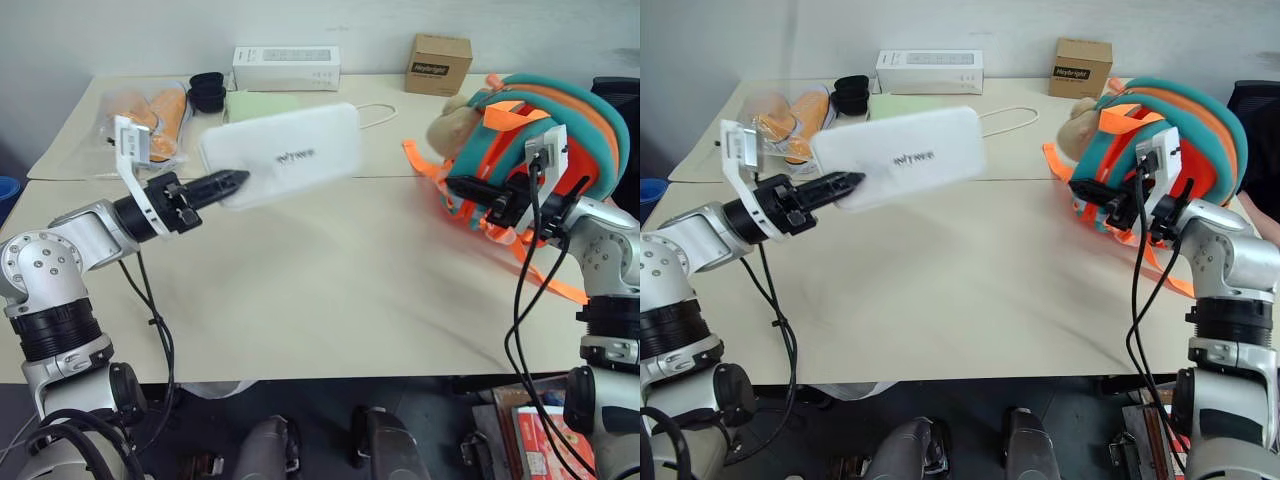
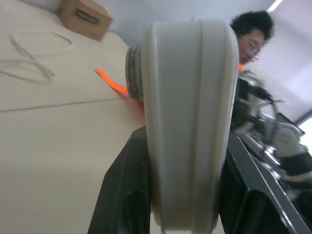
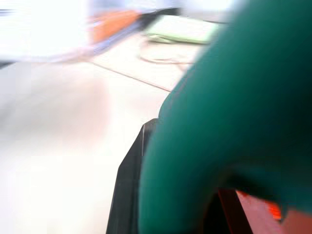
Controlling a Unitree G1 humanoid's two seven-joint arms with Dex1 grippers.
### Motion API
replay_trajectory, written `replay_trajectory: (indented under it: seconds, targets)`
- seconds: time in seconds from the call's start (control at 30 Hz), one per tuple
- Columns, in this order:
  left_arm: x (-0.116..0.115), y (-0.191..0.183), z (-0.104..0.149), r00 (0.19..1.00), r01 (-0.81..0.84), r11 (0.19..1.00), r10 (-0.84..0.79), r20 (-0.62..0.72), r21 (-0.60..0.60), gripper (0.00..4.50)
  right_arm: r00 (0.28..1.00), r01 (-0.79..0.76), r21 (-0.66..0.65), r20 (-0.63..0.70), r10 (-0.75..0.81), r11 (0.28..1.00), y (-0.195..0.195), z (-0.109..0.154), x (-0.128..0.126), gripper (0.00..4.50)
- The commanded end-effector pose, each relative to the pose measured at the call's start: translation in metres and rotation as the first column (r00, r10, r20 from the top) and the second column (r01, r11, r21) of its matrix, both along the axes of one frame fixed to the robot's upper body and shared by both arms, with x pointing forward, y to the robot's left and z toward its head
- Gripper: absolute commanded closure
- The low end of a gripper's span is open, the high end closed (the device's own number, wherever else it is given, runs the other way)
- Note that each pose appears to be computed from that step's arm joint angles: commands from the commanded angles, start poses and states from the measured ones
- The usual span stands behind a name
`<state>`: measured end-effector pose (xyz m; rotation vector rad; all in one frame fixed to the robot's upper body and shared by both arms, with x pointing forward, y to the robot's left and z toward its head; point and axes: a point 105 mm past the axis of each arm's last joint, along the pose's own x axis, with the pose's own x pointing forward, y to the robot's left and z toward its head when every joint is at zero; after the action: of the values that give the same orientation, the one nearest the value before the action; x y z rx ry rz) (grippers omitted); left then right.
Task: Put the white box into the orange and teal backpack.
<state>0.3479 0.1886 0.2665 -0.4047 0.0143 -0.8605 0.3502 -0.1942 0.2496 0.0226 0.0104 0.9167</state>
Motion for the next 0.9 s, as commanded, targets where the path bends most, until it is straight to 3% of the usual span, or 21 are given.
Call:
replay_trajectory:
  seconds: [0.03, 0.2, 0.4, 0.67, 0.9]
  targets:
    - [-0.003, -0.002, 0.034, 0.982, -0.013, 0.999, 0.005, 0.189, 0.041, 3.23, 0.985, -0.168, -0.030, 0.033, 0.169, 0.985, 0.020, 0.021, -0.036, 4.49]
    - [-0.012, -0.018, 0.036, 0.965, 0.093, 0.988, -0.120, 0.233, 0.123, 3.23, 0.872, -0.488, -0.028, -0.060, 0.486, 0.872, 0.041, 0.035, -0.110, 4.49]
    - [-0.030, -0.032, 0.050, 0.923, 0.230, 0.957, -0.271, 0.273, 0.174, 3.23, 0.796, -0.595, -0.043, -0.167, 0.581, 0.803, 0.043, 0.036, -0.149, 4.49]
    - [-0.054, -0.041, 0.058, 0.857, 0.369, 0.898, -0.429, 0.285, 0.242, 3.23, 0.839, -0.530, -0.065, -0.185, 0.511, 0.846, 0.035, 0.029, -0.142, 4.49]
    - [-0.058, -0.024, 0.067, 0.855, 0.330, 0.899, -0.414, 0.313, 0.288, 3.23, 0.854, -0.506, -0.072, -0.184, 0.487, 0.860, 0.029, 0.025, -0.141, 4.49]
